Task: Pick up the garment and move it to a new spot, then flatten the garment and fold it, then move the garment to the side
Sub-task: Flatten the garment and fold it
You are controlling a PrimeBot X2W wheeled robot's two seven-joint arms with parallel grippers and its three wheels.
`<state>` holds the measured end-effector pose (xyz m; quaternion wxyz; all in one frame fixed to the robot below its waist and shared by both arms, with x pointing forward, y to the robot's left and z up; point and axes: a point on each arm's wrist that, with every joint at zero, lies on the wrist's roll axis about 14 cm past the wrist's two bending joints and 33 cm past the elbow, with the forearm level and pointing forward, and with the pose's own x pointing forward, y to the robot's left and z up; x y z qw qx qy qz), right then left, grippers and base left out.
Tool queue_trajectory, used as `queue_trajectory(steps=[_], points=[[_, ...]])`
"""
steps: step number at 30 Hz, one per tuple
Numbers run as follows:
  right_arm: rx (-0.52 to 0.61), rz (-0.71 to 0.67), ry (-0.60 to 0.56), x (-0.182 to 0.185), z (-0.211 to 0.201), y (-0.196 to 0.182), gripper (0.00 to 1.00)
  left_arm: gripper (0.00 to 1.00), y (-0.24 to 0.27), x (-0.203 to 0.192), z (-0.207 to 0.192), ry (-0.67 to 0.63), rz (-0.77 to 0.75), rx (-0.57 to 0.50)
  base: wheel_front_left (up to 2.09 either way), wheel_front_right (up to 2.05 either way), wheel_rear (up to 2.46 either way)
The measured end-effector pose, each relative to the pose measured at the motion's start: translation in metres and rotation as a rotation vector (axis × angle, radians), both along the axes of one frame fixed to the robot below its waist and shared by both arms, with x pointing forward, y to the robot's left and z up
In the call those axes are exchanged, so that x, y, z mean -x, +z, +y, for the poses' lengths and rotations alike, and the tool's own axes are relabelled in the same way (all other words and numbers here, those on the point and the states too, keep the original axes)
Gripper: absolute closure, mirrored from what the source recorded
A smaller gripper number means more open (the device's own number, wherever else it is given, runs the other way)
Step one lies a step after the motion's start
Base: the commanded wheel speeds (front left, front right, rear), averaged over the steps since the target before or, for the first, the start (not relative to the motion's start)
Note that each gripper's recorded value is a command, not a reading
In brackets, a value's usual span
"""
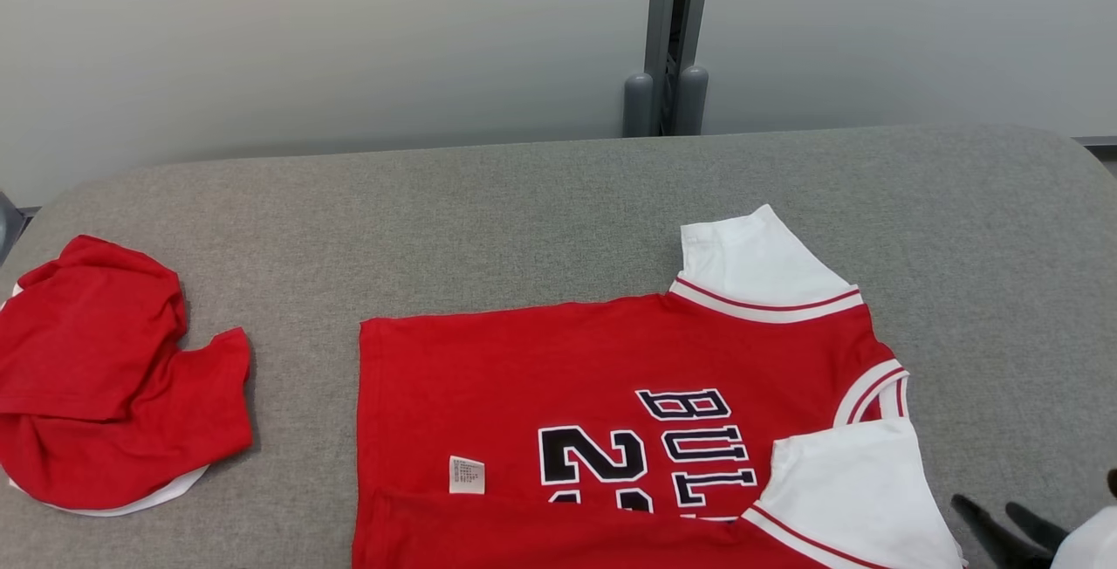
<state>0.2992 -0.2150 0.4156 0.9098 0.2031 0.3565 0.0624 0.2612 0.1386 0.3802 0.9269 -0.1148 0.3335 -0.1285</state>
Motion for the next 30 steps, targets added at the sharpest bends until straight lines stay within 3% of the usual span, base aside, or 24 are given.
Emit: queue_trajectory(steps=[4,13,17,23,30], points=[[0.054,-0.127,-0.02,-0.022,-0.006,0.022,0.0,0.0,0.016,-0.017,0.013,0.062,-0.08,0.004,0.0,0.0,0.0],[0.203,-0.518,-0.001,-0.066,-0.002,0.085,0.0,0.0,0.083,-0.077,0.03,0.225,-0.418,0.047,0.0,0.0,0.0],[0.267,-0.681,-0.001,-0.075,0.001,0.106,0.0,0.0,0.104,-0.093,0.039,0.293,-0.566,0.0,0.0,0.0,0.0],[0.314,-0.862,-0.016,-0.079,0.013,0.119,0.0,0.0,0.103,-0.105,0.025,0.289,-0.622,-0.057,0.0,0.0,0.0],[0.295,-0.843,-0.008,-0.081,0.03,0.101,0.0,0.0,0.069,-0.118,0.018,0.24,-0.546,-0.145,0.0,0.0,0.0]])
